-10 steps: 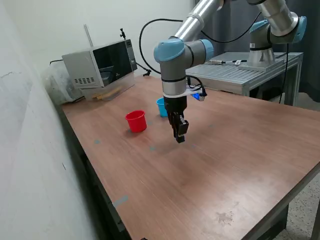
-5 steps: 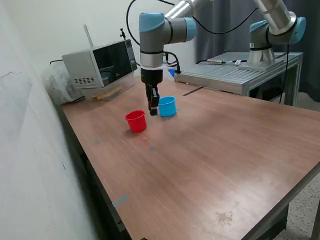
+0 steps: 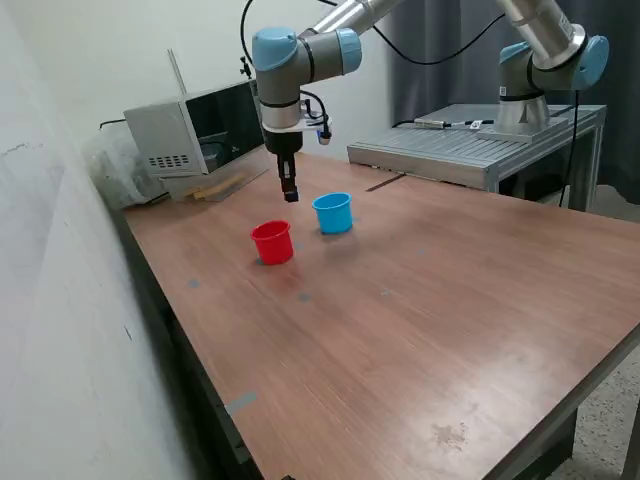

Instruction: Place red objects in the red bin, and blue objects in the blue bin.

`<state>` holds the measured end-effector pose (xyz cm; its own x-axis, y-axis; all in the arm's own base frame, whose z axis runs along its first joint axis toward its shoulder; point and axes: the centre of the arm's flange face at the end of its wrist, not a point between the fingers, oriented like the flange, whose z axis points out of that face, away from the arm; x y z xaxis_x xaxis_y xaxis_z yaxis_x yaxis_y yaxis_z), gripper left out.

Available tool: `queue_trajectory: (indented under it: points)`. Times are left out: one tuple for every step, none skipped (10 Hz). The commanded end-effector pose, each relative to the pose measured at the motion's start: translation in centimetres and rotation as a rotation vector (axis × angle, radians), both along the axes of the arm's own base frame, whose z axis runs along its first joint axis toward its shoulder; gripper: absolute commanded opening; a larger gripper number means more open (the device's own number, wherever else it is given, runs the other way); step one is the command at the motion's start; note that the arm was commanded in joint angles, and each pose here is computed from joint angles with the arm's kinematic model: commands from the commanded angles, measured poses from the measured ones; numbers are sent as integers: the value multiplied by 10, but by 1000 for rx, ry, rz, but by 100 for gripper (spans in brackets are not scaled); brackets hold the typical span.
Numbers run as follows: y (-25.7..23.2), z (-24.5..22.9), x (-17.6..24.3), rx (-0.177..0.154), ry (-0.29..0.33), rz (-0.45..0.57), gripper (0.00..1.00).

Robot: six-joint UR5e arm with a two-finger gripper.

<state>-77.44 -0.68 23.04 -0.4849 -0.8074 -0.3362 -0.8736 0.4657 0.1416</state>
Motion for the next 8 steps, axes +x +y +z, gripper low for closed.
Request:
queue_trajectory:
  points:
    - [46,-16,14,5,-100,-61,0]
    - [61,-26,25,-6,-169,-83,0]
    - [70,-27,28,-9,-181,-95,0]
    - [71,-30,32,-15,-207,-97,0]
    - [72,-35,38,-22,-245,-98,0]
    - [71,-33,43,-27,-254,-91,0]
    - [68,-30,46,-32,-256,-86,0]
    - [60,-31,48,-39,-265,-66,0]
